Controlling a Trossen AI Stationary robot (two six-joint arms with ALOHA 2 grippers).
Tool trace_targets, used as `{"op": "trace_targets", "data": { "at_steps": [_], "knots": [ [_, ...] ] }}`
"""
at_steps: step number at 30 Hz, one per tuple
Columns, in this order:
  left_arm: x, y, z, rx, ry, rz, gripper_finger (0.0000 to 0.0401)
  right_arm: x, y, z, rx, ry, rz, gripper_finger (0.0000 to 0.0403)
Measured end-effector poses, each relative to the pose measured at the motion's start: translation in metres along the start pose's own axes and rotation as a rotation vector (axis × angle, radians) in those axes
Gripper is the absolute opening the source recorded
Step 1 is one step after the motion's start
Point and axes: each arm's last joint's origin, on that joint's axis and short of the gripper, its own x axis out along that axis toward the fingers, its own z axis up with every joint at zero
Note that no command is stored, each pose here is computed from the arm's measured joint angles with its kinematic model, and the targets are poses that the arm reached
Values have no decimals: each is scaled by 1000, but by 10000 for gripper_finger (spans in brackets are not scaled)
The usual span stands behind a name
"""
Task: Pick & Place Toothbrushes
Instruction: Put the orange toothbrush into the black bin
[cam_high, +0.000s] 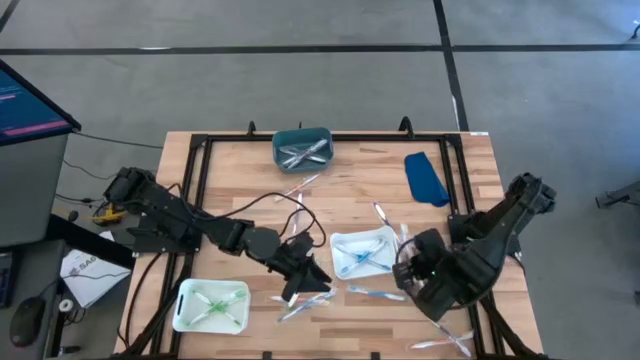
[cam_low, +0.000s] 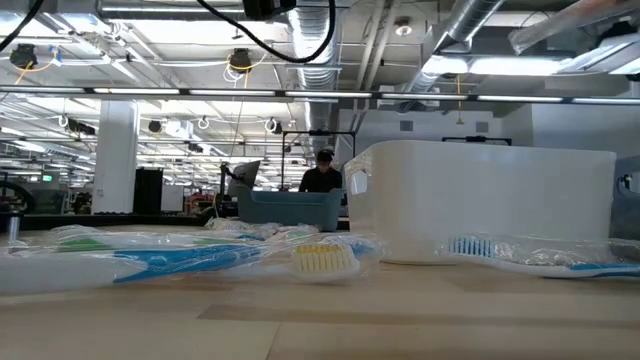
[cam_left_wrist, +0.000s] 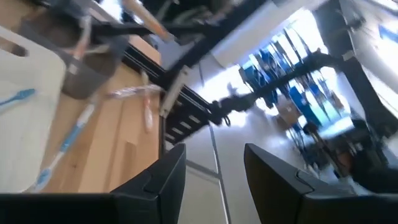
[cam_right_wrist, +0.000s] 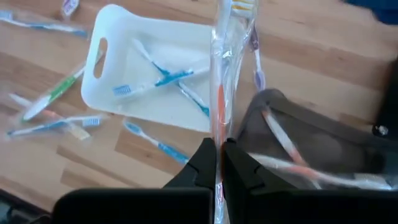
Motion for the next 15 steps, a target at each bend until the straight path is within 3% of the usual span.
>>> {"op": "trace_targets", "data": {
  "at_steps": [7, 15],
  "knots": [
    [-3, -8, -4, 64, 84, -98, 158, 12, -15, -2, -136, 71, -81, 1],
    [-3, -9, -5, 65, 89, -103, 145, 14, -67, -6, -286, 95, -58, 0]
  ]
}}
